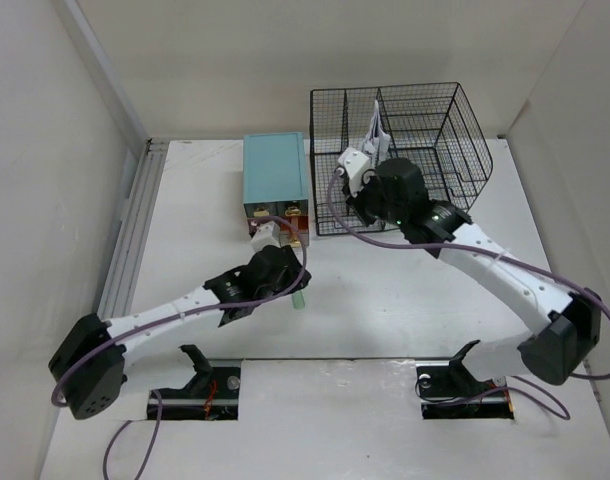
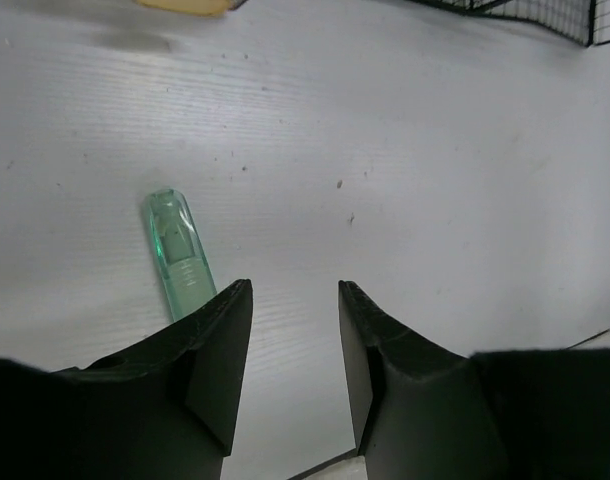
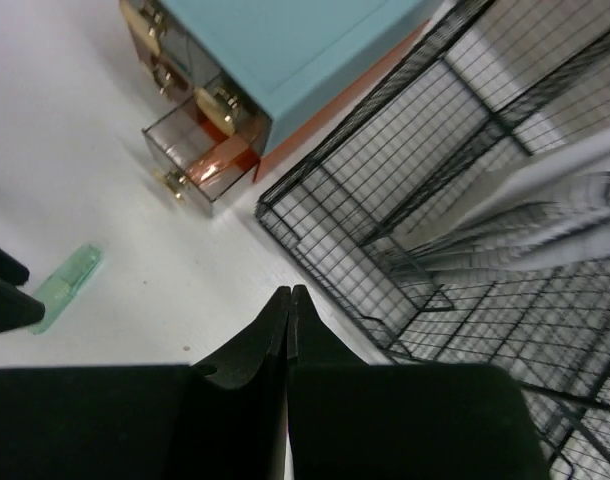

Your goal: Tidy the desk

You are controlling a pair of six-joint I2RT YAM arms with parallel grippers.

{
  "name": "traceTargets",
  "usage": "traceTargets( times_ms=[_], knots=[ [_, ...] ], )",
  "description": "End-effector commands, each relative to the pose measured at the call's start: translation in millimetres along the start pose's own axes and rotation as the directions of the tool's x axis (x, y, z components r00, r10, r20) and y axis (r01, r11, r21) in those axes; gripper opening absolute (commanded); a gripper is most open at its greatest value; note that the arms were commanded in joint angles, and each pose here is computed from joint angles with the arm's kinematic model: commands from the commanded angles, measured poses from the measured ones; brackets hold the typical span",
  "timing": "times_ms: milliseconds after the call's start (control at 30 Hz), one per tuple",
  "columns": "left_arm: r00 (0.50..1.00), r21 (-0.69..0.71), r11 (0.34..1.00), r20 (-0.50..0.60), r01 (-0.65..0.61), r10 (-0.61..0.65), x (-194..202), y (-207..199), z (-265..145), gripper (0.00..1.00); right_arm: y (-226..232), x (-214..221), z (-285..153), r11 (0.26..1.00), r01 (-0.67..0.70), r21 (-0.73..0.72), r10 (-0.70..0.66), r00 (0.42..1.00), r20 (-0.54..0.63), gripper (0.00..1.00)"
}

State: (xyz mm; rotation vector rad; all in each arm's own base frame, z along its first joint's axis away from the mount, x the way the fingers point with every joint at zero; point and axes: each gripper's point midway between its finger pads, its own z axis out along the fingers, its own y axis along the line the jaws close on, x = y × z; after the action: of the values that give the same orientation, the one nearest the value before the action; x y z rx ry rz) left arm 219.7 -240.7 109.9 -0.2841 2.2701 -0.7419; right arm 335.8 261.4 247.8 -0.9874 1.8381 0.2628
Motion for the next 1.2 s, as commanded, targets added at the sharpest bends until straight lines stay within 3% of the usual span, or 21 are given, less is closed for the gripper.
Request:
traceTargets(
  times_ms=[0,267,433,600,1167],
  knots=[
    [0.997,-0.091,0.995,-0.068,-0.044,0.038,14,6,0,0.37,-22,-40,-30,0.996,-0.058,0.068,0.047,0.987,0.154,0.0],
    [0.996,-0.26,0.965,-0.093,-0.015,-0.01,41,31,-5,0.34,-28,-45,-57,0.995,-0.084,0.059,0.069,0.972,0.225,0.0],
    [0.999,-0.356,0.934,-0.04,0.013,-0.029,31,33,6,0.33,-25,-50,-63,0.995,-0.087,0.043,0.074,0.965,0.25,0.0],
    [0.999,-0.51,0.86,-0.045,-0.021,-0.002,31,41,21,0.32,-21,-47,-61,0.996,-0.084,0.023,0.075,0.967,0.245,0.0],
    [0.995,-0.529,0.848,-0.082,0.007,-0.059,56,28,-1,0.37,-16,-46,-62,0.996,-0.088,0.004,0.084,0.965,0.249,0.0]
  ],
)
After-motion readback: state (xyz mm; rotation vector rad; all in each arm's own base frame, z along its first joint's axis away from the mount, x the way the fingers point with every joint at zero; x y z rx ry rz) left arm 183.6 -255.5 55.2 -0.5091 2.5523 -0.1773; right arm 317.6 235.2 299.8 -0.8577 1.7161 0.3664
